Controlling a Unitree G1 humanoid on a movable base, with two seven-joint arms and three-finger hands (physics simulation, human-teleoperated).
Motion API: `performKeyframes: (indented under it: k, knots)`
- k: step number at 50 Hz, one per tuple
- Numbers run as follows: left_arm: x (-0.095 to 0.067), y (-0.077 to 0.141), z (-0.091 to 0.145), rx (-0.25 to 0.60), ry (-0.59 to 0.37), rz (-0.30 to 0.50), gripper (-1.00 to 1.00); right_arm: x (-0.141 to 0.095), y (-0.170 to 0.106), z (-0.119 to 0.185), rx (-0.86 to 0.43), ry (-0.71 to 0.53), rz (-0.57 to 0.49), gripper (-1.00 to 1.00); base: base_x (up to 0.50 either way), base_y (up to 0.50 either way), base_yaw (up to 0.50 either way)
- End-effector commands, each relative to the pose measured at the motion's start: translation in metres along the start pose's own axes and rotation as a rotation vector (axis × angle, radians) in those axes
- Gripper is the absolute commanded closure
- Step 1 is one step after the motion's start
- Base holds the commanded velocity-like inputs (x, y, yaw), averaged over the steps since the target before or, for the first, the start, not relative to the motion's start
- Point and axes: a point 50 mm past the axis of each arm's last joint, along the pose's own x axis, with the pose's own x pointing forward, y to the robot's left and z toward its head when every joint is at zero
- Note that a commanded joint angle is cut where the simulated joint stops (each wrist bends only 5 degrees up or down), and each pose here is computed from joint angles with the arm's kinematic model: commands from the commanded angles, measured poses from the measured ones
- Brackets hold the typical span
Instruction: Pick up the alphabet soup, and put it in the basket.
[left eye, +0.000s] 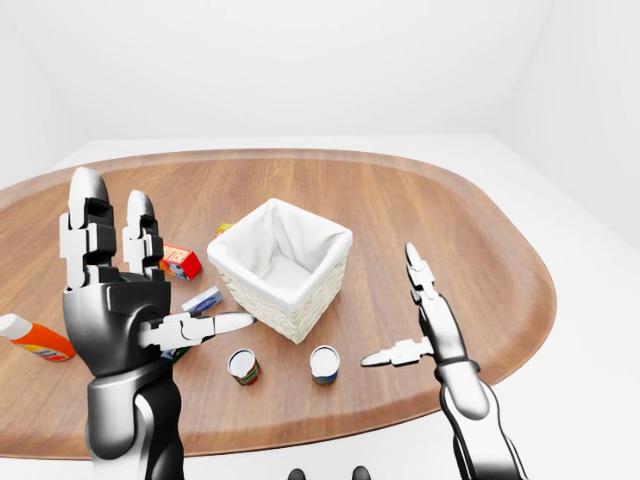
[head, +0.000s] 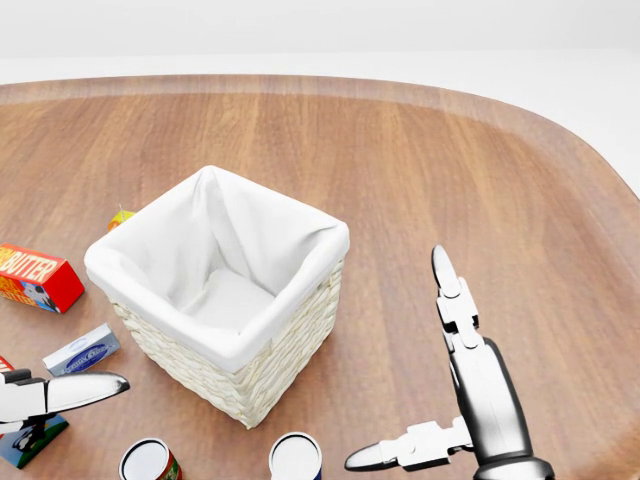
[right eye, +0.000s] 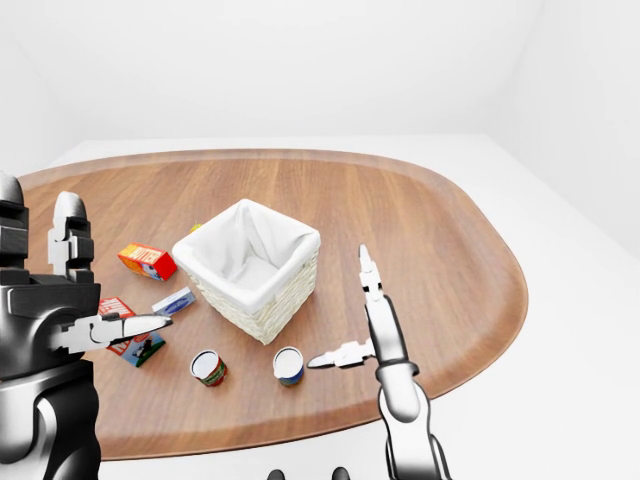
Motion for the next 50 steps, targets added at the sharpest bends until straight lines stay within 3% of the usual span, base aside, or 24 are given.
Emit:
performKeyframes:
  k: [1, 50]
  knots:
    - [0.0, 0.0, 0.0, 0.0, 0.0, -0.001, -1.0, -0.001, 0.014, -0.014, -0.032, 0.054, 0.062, -1.0, 0.0, 0.0, 0.0]
    - [0.0, -0.001, -0.003, 0.003, 0.01, -0.003, -1.0, -0.006, 0.065, -0.056, -0.101, 0.139, 0.249, -1.0, 0.0, 0.0, 0.0]
